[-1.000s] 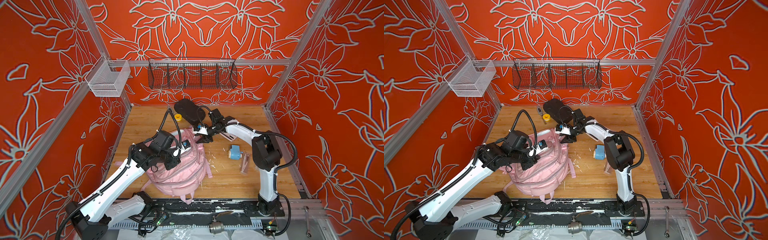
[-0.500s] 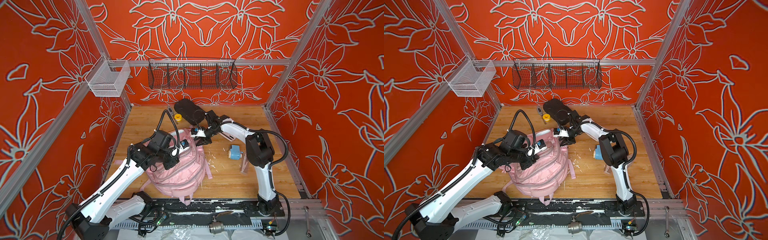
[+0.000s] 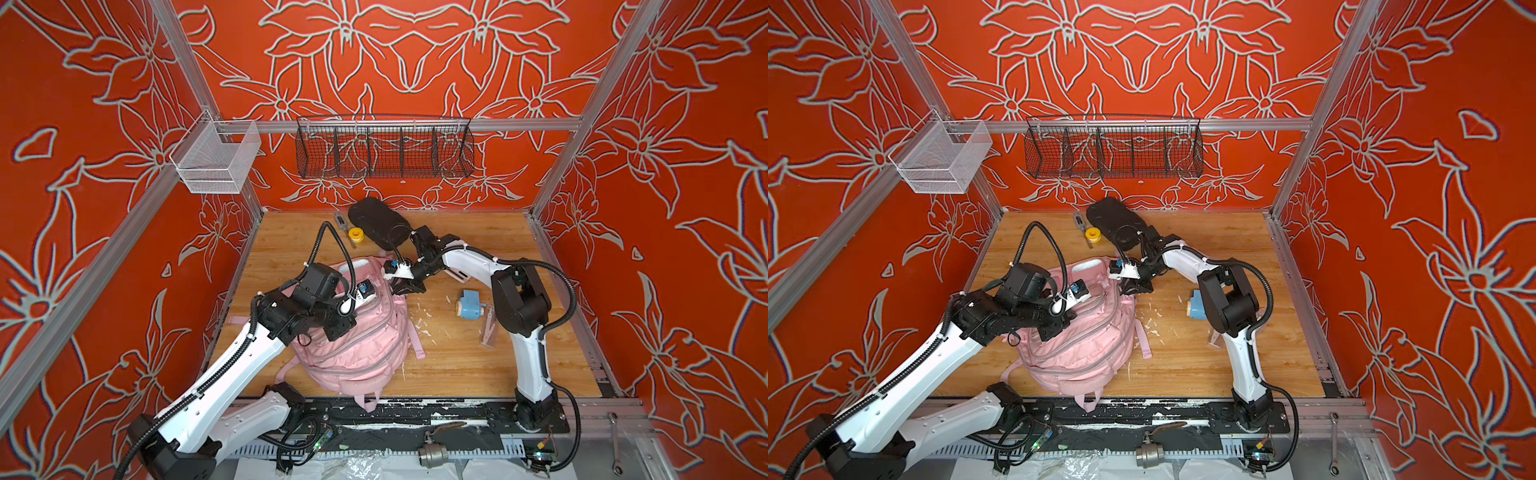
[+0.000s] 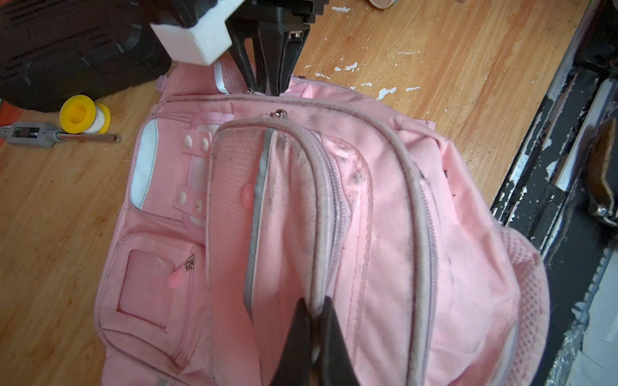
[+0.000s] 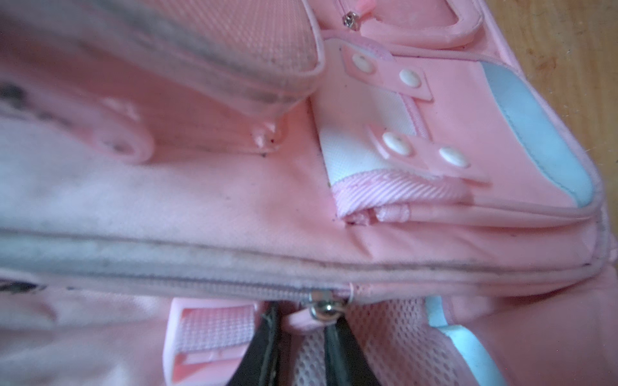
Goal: Pack the student bag
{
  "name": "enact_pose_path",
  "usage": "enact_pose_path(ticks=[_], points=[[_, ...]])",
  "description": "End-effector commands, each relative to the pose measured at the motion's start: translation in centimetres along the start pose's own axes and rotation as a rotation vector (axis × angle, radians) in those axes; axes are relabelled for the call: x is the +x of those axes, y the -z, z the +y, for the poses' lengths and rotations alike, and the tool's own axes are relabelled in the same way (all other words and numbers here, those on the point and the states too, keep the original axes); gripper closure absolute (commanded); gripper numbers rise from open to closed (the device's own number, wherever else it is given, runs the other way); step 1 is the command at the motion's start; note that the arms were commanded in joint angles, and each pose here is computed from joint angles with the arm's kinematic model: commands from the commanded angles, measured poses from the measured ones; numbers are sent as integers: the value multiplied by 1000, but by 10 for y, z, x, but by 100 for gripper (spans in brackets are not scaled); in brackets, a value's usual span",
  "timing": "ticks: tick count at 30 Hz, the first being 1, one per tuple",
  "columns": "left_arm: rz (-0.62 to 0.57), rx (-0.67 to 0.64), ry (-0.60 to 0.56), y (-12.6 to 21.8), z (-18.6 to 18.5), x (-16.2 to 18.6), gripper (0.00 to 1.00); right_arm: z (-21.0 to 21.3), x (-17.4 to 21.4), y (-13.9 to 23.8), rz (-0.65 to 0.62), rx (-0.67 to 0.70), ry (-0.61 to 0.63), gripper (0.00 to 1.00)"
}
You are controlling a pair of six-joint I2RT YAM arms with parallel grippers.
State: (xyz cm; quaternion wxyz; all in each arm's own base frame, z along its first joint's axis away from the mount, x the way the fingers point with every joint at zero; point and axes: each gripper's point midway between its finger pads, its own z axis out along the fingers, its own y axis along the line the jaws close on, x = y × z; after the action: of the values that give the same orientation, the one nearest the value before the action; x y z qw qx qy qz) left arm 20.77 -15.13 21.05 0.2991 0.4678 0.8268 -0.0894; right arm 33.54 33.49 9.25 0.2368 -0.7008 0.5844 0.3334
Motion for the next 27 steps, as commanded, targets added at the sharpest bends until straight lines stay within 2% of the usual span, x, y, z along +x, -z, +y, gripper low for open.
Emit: enact_pose_path(ticks=[1,7,15,19,27], points=[[-126,-60,-18,13,12,-26,100,7,-13,9,-62,-12,-40,78],[-127,-60,-16,12,12,-26,100,2,-17,14,-133,-7,-133,81],[-130,-57,-14,11,12,-26,100,-1,-15,14,-156,-8,-202,83],[-129,-56,-14,11,12,-26,100,3,-22,18,-210,-24,-189,78],[-129,-69,-13,12,14,-25,100,7,-24,21,-261,-62,-213,75]])
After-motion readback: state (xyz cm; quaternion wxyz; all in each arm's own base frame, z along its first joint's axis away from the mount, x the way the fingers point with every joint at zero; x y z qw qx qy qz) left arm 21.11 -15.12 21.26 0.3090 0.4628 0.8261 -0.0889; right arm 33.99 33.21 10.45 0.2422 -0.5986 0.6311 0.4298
